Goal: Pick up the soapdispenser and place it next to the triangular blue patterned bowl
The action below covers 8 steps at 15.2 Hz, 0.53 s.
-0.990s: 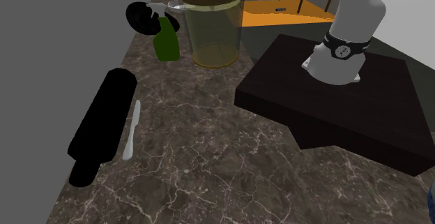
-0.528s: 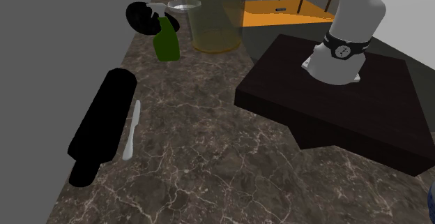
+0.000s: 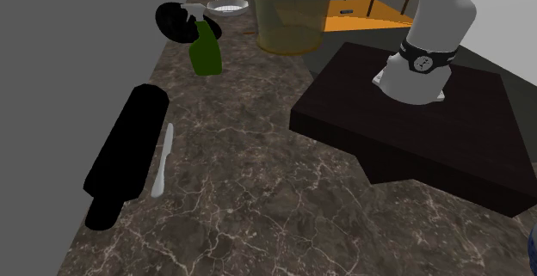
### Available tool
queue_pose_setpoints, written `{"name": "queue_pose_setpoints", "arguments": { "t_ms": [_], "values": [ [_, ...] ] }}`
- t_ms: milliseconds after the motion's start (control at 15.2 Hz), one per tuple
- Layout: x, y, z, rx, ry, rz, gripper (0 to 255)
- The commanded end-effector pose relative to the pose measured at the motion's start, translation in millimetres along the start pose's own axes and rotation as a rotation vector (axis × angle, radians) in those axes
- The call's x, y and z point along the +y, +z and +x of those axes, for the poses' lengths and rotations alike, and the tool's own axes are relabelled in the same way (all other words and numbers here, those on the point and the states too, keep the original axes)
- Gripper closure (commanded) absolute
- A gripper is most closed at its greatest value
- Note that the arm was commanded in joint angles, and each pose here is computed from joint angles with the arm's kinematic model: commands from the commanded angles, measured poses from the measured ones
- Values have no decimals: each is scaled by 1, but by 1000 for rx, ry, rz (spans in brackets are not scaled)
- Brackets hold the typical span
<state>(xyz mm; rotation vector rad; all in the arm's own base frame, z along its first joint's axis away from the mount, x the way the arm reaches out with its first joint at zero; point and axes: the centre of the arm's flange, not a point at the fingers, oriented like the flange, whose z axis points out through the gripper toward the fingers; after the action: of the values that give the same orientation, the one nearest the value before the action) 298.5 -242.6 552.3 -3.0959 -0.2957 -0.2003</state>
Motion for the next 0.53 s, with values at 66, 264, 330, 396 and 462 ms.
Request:
{"name": "queue_pose_setpoints", "arguments": {
  "t_ms": [66, 264, 330, 396, 462],
  "values": [
    [-38, 1, 0, 0, 1, -1, 255],
    [-77, 2, 0, 0, 1, -1, 255],
    [-90, 2, 0, 0, 1, -1, 255],
    [-104, 2, 0, 0, 1, -1, 255],
    [-117, 2, 0, 0, 1, -1, 255]
  ]
}}
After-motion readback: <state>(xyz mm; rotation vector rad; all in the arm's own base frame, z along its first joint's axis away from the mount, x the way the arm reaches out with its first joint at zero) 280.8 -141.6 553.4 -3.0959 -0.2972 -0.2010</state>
